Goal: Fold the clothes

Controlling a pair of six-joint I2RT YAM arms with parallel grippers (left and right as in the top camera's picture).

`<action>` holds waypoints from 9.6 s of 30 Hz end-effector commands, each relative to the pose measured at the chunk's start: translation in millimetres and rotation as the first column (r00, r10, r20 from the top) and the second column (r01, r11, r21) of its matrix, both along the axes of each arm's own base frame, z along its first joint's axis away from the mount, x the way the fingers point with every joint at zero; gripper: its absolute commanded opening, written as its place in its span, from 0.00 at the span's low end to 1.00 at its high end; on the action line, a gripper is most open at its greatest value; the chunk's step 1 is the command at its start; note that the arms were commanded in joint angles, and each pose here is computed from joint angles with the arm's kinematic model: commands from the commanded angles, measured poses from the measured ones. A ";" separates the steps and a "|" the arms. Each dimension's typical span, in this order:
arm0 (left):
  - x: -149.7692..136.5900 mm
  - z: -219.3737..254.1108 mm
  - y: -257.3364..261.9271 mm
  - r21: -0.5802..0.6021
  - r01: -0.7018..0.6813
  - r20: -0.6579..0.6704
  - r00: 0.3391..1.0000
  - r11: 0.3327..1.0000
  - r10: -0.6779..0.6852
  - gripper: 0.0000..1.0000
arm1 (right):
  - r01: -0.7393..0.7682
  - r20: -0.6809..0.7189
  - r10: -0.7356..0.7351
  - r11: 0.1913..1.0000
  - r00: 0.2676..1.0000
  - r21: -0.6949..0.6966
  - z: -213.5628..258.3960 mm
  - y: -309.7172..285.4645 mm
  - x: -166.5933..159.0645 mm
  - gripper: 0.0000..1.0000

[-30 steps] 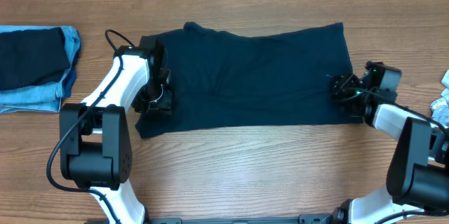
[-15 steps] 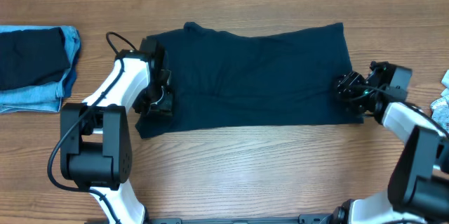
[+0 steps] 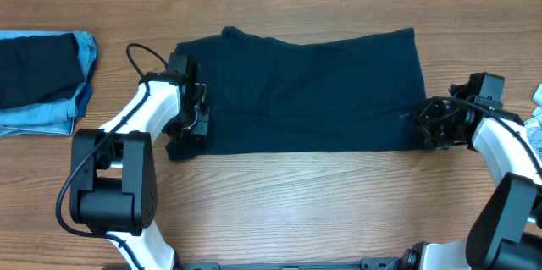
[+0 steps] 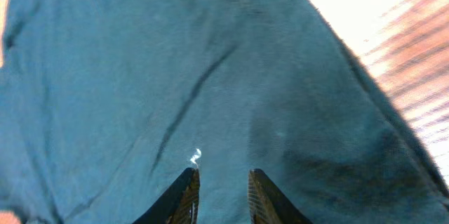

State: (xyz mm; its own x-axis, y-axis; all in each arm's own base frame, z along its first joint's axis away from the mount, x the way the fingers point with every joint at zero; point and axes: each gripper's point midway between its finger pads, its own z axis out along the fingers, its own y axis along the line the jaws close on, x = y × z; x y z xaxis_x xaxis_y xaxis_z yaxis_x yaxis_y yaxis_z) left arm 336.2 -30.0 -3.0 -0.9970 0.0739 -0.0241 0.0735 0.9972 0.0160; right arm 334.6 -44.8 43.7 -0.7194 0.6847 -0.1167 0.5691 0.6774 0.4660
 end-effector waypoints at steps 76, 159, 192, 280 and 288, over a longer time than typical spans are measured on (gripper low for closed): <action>90.7 125.8 -39.7 -0.469 -0.001 0.169 0.981 0.883 0.091 0.63 | -0.329 0.236 0.348 0.937 0.907 -0.114 64.5 40.7 59.3 0.49; 149.1 187.3 -47.3 -0.409 0.029 0.401 0.903 0.912 0.152 0.78 | -0.211 0.510 0.222 0.974 0.831 -0.079 55.8 -27.3 178.7 0.04; 148.9 187.2 -47.4 -0.403 0.042 0.406 0.903 0.914 0.138 0.80 | -0.157 0.360 0.237 0.959 0.902 -0.237 13.6 -56.3 168.1 0.79; 213.9 40.3 38.8 -0.386 -0.108 0.356 0.899 0.916 0.256 0.85 | -0.323 0.452 0.404 0.914 0.796 -0.247 89.8 -4.2 153.6 0.09; 223.4 13.9 36.9 -0.404 -0.100 0.359 0.897 0.909 0.259 0.84 | -0.323 0.451 0.404 0.913 0.796 -0.247 89.7 -4.2 153.5 0.09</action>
State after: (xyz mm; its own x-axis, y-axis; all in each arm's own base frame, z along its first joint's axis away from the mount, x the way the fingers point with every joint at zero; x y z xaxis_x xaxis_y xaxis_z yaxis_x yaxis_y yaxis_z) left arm 554.9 17.3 22.8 -0.8875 -0.1912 -0.4193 -0.0492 0.9440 -0.3262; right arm 483.5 -48.1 114.5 -0.7590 0.3455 -0.5519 0.0280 0.8642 0.5024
